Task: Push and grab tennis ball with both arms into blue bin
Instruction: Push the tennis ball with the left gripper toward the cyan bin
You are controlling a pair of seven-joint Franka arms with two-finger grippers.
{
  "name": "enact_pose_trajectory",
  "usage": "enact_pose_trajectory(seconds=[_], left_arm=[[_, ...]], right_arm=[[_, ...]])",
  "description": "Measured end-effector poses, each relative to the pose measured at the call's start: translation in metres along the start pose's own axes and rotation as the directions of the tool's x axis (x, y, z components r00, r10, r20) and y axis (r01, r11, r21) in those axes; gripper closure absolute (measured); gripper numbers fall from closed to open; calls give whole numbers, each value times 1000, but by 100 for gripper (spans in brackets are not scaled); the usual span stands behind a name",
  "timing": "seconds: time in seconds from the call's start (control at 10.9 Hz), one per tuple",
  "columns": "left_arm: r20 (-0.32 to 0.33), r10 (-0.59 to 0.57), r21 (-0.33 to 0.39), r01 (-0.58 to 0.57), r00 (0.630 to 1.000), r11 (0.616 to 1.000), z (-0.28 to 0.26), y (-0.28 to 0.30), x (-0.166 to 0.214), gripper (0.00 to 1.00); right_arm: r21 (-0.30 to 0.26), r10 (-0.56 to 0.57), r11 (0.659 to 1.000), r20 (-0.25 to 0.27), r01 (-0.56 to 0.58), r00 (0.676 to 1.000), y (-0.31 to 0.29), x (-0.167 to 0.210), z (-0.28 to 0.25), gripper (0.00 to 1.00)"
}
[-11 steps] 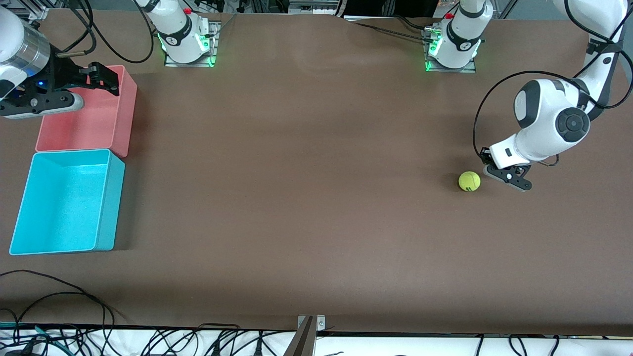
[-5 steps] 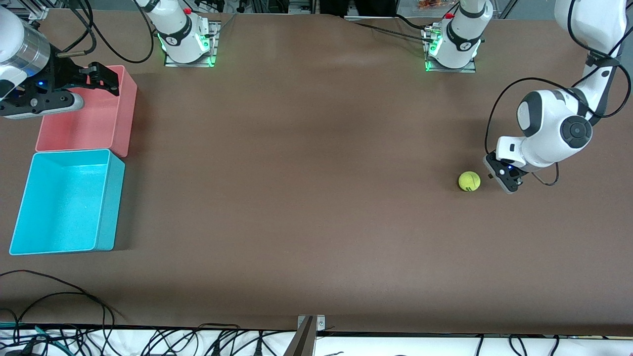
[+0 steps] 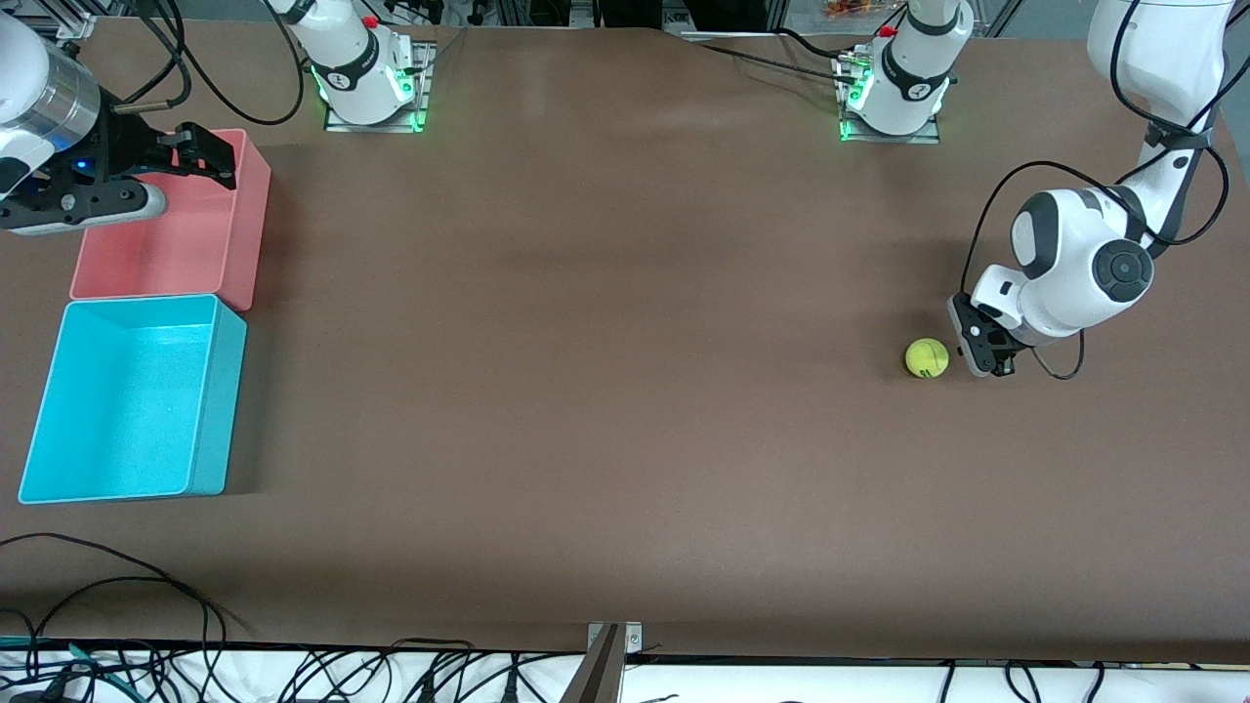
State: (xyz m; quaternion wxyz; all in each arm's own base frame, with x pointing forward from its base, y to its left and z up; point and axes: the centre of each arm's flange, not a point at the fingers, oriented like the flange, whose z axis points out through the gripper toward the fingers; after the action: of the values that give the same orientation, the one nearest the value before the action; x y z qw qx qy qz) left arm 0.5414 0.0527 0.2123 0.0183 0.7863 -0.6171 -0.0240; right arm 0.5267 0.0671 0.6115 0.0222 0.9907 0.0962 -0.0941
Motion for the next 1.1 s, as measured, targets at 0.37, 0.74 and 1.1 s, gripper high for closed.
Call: enact_pose_trajectory(seconds=[0.37,0.74,1.1], left_arm=[[0,84,-24,-84,996,996,17,2,-3,99],[-3,86,-32,-86,996,996,27,2,-5,99],[-29,58,-30,-59,998,998,35,3,1,99]], right_arm=[[0,-5,1000,6,5,1000,-2,2,3,0],[0,-5,1000,8,5,1000,-2,3,3,0],[1,-4,1000,10,4,1000,-2,3,4,0]])
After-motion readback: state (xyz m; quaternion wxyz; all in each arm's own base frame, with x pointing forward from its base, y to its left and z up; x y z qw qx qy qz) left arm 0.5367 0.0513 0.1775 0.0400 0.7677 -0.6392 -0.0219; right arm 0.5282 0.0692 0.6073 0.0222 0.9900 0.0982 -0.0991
